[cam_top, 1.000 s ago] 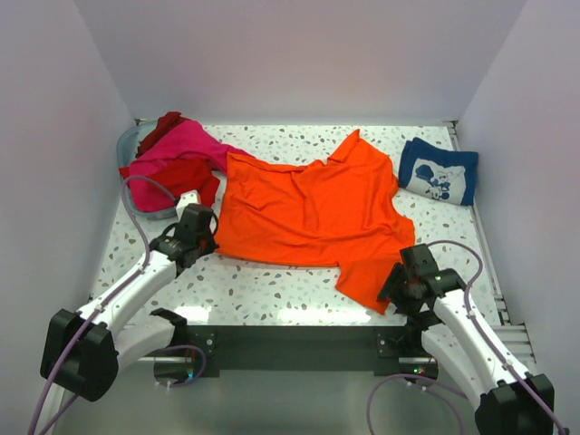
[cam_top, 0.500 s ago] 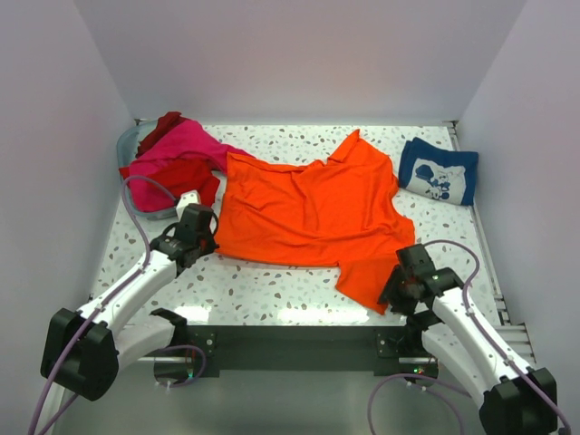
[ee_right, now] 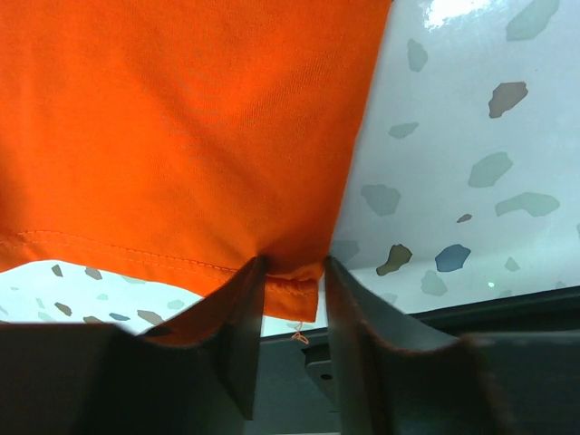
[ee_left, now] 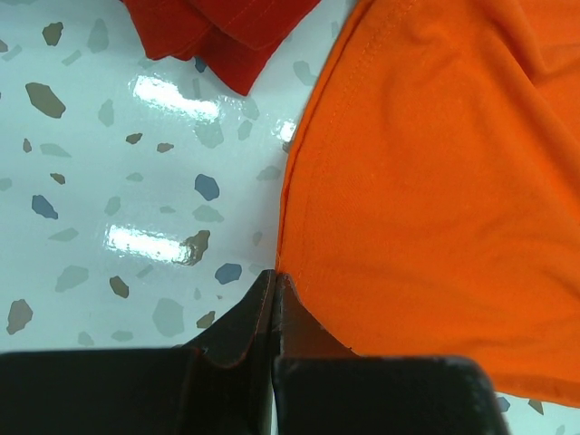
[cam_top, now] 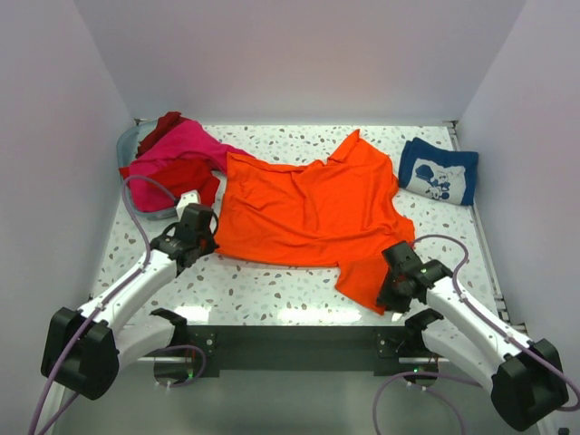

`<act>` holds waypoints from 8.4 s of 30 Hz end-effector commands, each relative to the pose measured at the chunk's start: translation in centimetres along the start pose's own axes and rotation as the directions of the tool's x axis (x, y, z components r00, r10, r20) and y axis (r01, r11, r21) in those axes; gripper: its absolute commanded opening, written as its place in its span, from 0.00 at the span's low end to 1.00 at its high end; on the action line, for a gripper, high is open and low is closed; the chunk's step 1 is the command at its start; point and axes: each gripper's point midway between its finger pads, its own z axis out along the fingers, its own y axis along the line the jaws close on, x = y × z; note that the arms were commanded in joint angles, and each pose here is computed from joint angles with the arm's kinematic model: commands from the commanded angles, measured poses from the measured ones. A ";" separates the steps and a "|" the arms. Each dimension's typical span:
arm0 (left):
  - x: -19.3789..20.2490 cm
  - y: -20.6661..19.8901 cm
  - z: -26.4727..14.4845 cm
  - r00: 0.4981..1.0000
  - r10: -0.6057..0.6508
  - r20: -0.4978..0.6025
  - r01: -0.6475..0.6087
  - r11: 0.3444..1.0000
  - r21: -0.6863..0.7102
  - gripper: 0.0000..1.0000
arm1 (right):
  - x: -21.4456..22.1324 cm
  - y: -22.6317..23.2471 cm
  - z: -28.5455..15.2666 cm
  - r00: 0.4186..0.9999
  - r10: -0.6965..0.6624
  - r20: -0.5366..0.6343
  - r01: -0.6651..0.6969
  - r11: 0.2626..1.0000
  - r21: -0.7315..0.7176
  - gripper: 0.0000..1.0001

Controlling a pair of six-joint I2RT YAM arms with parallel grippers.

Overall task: Fold and stack the t-shirts
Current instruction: Flatten the tshirt out, then fold the tshirt

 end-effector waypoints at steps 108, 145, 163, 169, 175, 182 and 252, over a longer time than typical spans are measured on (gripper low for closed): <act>-13.9 -3.6 7.0 0.992 0.122 -0.044 -0.125 0.990 -0.065 0.00 | -28.9 15.1 -5.2 0.905 -0.370 0.208 0.290 0.896 0.336 0.00; -2.0 -7.7 7.1 0.986 0.116 -0.122 -0.100 0.986 0.132 0.98 | -20.6 4.5 -0.6 0.961 -0.265 0.079 0.267 0.964 -0.014 0.60; 1.7 -5.7 9.0 0.974 0.131 -0.187 -0.116 0.989 0.089 0.99 | -19.2 2.0 1.2 0.962 -0.267 -0.052 0.271 0.957 0.101 0.15; 2.1 -4.9 8.7 0.972 0.139 -0.190 -0.127 0.989 0.073 0.99 | -20.4 0.5 0.3 0.960 -0.278 -0.039 0.280 0.939 0.201 0.00; 2.7 -4.0 8.1 0.971 0.145 -0.189 -0.136 0.989 0.059 0.99 | -22.3 -2.5 -1.0 0.960 -0.277 -0.036 0.271 0.895 0.354 0.00; 3.6 -3.2 7.7 0.968 0.160 -0.191 -0.150 0.986 0.067 0.99 | -22.5 -4.0 -0.4 0.956 -0.283 -0.081 0.289 0.853 0.435 0.00; 2.9 -7.4 0.1 0.990 0.142 -0.017 -0.139 0.982 0.130 1.00 | -17.1 10.2 -4.5 0.970 -0.211 0.120 0.227 0.964 -0.141 0.62</act>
